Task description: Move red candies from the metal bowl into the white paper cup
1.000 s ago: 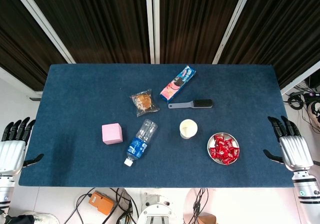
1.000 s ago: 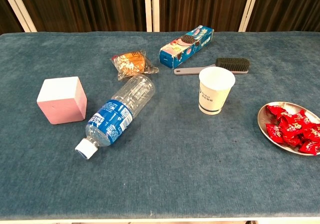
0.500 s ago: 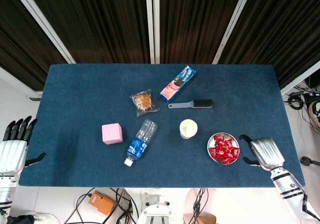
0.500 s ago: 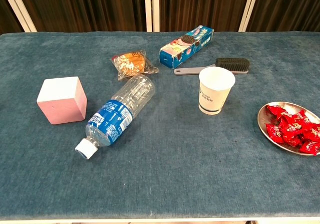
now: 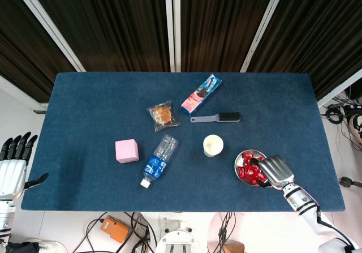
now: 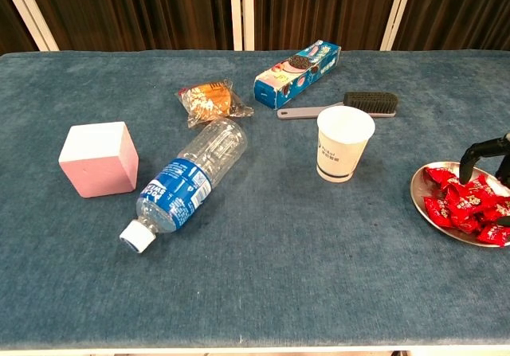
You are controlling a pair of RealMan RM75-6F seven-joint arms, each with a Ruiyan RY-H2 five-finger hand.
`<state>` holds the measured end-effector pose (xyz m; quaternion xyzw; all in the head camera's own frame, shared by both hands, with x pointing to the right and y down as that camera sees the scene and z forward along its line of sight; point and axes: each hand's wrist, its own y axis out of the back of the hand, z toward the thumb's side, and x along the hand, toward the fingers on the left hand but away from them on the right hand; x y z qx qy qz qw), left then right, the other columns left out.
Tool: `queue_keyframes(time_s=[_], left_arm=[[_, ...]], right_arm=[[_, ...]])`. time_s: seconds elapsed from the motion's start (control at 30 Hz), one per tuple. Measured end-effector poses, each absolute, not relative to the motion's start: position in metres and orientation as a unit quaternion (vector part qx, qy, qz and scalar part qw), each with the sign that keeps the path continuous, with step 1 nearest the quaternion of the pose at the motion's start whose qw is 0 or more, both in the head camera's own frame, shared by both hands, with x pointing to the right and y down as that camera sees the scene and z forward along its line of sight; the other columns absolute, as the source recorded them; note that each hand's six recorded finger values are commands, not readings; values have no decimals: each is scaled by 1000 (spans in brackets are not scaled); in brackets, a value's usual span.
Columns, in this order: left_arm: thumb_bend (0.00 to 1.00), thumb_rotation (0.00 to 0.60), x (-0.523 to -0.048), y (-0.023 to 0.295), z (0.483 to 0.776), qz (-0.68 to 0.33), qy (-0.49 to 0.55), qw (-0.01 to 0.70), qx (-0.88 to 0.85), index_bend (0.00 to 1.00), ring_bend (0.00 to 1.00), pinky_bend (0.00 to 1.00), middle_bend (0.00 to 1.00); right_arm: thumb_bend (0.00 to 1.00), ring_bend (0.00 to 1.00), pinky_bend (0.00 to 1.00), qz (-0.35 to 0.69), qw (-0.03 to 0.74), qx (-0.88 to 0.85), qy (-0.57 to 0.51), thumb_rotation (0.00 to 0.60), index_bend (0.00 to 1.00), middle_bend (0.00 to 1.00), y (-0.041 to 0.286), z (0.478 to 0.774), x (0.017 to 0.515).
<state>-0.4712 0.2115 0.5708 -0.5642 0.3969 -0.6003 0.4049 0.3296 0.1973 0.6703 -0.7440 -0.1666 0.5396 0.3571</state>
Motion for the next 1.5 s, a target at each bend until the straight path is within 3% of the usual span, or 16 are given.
queue_keyframes(time_s=[0.23,0.47,0.6,1.03,1.4,1.5], left_arm=[[7,600,-475,212,570,-602,401,404,-561,15,0,0,0],[7,600,-478,214,570,-603,401,403,-559,14,0,0,0],[7,600,-478,214,570,-603,402,403,-559,15,0,0,0],[7,600,-478,213,572,-602,401,402,-562,14,0,0,0],[7,600,-483,215,573,-610,400,395,-559,5,0,0,0],[7,600,-484,215,573,-611,400,395,-558,6,0,0,0]], right_arm=[[463,1000,1000,536,355,-749,-158,600,485,894,197,676,322],[556,1000,1000,536,358,-747,-166,600,673,927,192,680,323],[570,1000,1000,530,366,-742,-185,600,708,931,185,674,324],[571,1000,1000,477,408,-741,-239,600,714,932,121,636,291],[571,1000,1000,452,386,-777,-207,600,664,932,86,664,216],[570,1000,1000,450,389,-779,-200,600,607,932,82,667,206]])
